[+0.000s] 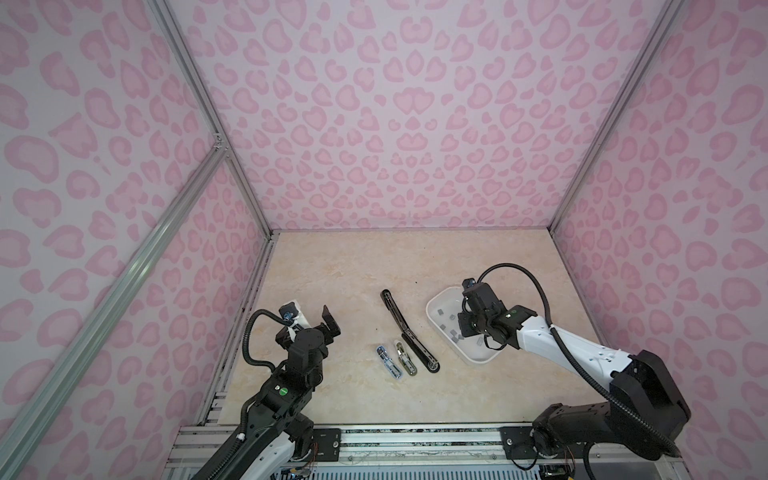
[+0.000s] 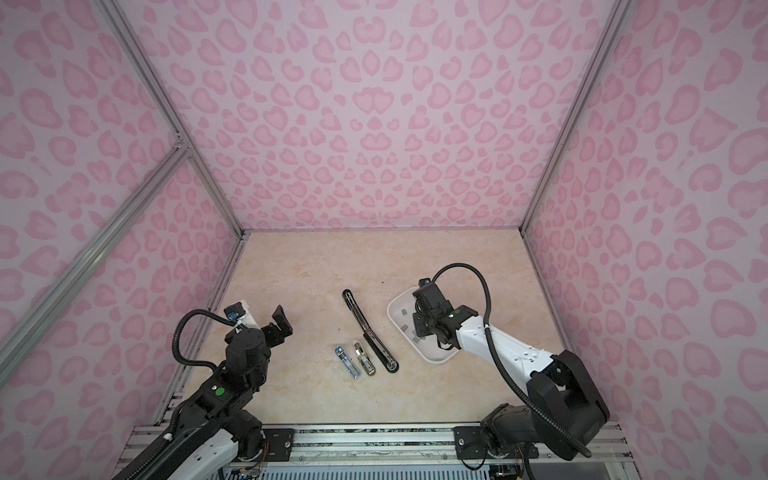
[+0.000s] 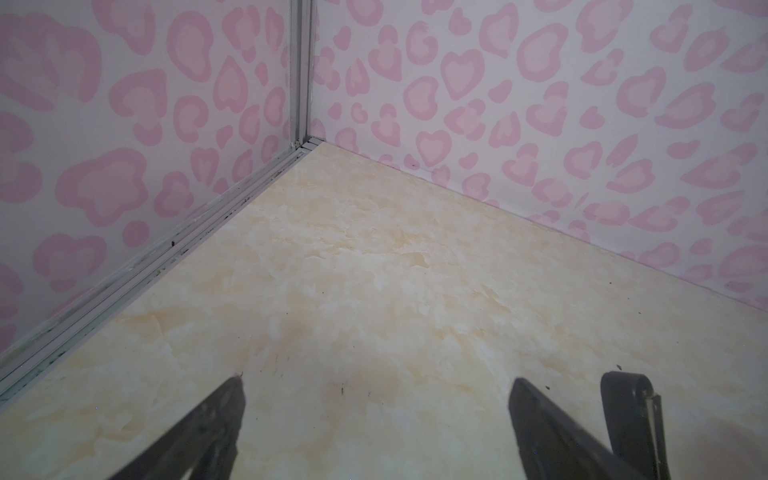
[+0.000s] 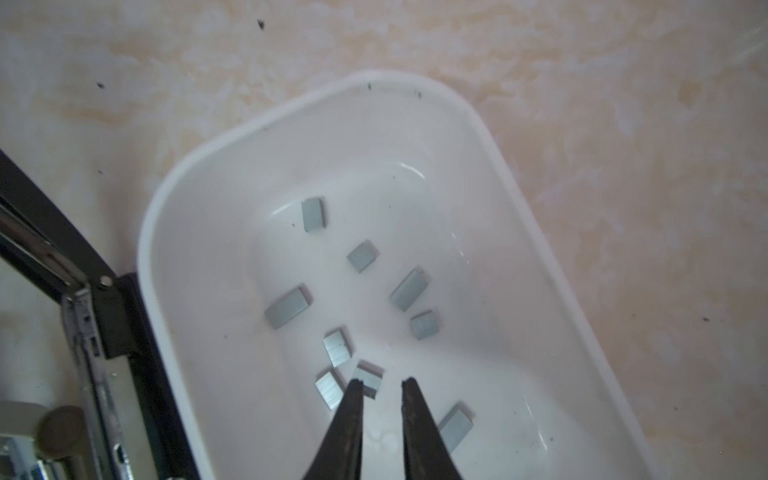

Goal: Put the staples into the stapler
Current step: 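Move the right gripper over the white tray of grey staple strips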

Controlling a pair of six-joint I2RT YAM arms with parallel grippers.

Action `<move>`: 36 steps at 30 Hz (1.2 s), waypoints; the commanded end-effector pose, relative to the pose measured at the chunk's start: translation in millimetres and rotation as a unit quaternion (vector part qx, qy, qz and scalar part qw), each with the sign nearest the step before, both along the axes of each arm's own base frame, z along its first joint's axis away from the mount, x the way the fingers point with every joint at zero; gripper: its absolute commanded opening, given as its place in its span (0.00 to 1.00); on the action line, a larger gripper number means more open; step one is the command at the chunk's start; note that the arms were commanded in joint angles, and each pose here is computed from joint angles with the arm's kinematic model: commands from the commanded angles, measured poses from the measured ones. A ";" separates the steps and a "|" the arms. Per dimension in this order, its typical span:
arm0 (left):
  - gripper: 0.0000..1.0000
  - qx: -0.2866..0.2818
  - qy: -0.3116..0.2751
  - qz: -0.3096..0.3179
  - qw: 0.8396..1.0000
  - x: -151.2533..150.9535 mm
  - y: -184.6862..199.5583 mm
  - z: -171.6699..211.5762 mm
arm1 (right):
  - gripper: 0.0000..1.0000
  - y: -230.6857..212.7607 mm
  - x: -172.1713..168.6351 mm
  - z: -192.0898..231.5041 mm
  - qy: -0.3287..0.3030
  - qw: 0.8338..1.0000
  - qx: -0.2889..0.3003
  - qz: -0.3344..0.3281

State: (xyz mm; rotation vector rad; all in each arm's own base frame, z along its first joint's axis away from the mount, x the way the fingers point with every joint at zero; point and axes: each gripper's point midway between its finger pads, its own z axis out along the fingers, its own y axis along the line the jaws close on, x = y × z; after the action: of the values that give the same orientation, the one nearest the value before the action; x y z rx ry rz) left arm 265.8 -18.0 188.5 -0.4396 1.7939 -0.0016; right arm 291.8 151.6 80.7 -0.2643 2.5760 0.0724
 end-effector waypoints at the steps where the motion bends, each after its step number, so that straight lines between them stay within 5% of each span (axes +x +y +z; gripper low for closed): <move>1: 0.99 0.002 -0.005 0.004 1.000 0.8 1.1 3.4 | 0.22 -16.7 -17.6 -11.3 0.011 1.000 -0.019 -0.008; 16: 0.99 -0.002 -0.012 0.000 1.000 -0.2 0.7 6.7 | 0.21 -15.1 -68.7 -22.0 0.060 0.995 0.073 -0.029; 36: 0.99 -0.011 -0.025 -0.001 1.000 -3.6 2.0 14.0 | 0.19 78.0 -87.6 -7.1 0.067 0.986 0.143 0.063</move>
State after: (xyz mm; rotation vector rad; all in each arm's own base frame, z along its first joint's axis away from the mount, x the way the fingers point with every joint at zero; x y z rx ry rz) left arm 261.7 -16.6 198.6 -0.4489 1.7560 -0.0355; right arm 200.3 217.6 69.0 -0.3307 2.6657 0.4637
